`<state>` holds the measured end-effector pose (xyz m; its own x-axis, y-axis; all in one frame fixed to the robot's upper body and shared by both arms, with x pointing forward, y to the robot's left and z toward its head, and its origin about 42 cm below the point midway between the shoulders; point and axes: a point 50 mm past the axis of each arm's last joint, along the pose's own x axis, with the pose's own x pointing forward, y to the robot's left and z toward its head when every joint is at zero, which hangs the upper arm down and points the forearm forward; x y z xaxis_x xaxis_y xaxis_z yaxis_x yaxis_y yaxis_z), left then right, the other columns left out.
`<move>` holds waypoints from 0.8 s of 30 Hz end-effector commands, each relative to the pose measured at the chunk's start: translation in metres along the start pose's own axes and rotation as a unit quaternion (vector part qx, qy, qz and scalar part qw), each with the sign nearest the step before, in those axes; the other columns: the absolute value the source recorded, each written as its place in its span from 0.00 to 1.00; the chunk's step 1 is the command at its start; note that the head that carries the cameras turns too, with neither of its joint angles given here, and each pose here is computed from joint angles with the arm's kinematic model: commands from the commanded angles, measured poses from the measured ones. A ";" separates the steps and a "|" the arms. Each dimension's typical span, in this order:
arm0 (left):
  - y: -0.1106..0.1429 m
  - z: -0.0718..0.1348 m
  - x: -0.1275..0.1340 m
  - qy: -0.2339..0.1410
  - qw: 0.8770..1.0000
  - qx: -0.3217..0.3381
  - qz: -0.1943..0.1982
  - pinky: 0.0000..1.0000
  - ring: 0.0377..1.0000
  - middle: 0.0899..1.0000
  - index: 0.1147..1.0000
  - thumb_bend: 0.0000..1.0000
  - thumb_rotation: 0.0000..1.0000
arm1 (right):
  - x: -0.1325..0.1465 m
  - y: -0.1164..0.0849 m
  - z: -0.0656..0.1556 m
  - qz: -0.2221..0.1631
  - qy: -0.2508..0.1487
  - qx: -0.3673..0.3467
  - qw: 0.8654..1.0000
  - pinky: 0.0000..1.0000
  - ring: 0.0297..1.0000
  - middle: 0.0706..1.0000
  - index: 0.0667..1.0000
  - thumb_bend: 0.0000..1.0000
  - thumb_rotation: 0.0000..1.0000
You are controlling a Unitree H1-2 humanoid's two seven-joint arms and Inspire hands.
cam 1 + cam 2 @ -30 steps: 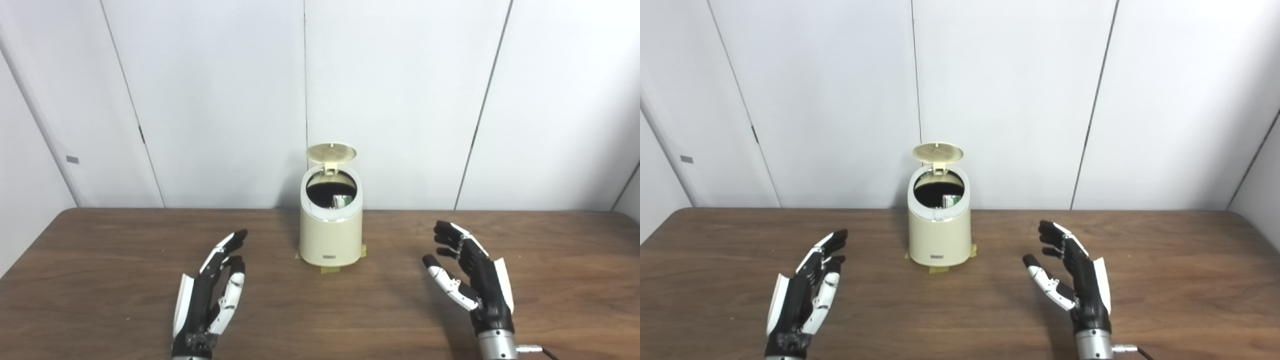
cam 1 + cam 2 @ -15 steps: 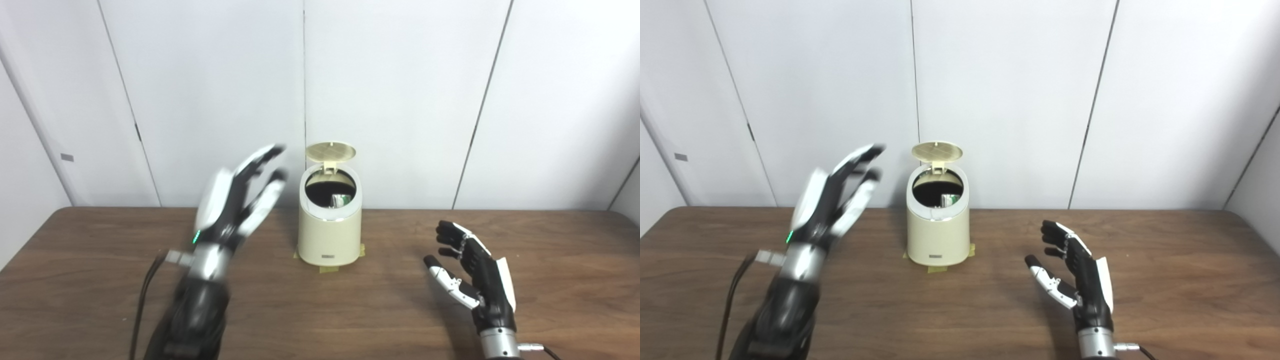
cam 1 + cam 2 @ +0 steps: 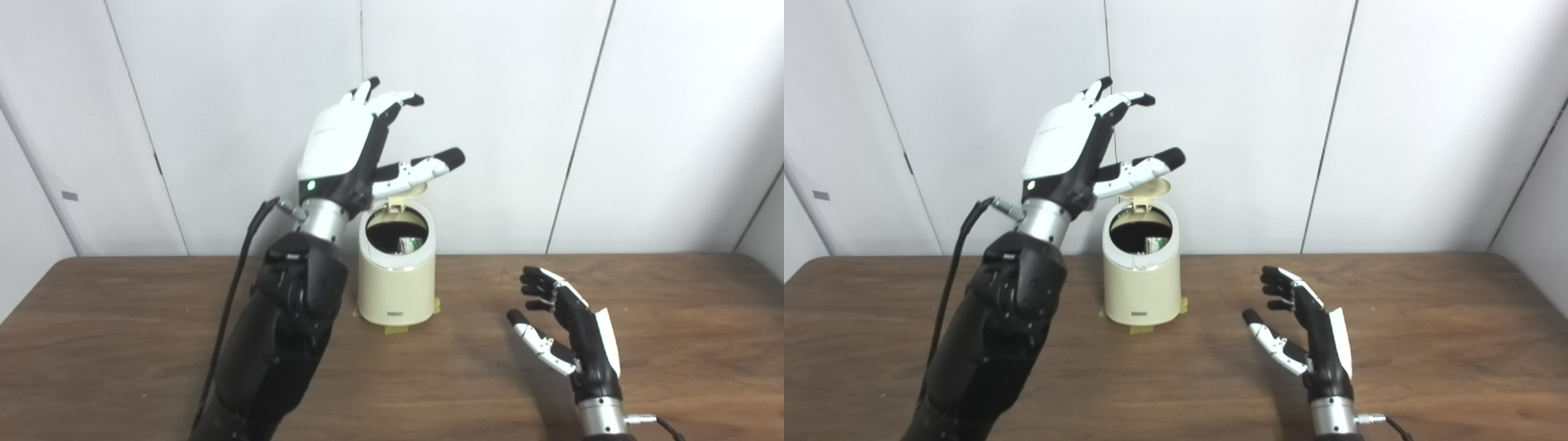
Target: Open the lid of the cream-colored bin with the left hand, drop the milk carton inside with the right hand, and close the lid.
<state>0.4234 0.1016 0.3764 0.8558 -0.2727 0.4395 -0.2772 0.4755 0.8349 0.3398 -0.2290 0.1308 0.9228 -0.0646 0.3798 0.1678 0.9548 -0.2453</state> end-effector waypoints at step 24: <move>-0.021 0.007 0.037 0.060 0.992 0.092 -0.067 1.00 1.00 0.84 0.79 0.92 0.99 | -0.015 0.008 -0.015 0.020 0.022 -0.005 1.000 0.63 0.70 0.71 0.71 0.23 0.20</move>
<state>0.4566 0.0830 0.3433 0.9561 -0.2139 0.2005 -0.1381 0.2746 0.9516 0.3417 -0.2268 0.1307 0.9247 -0.0578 0.3764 0.1598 0.9560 -0.2459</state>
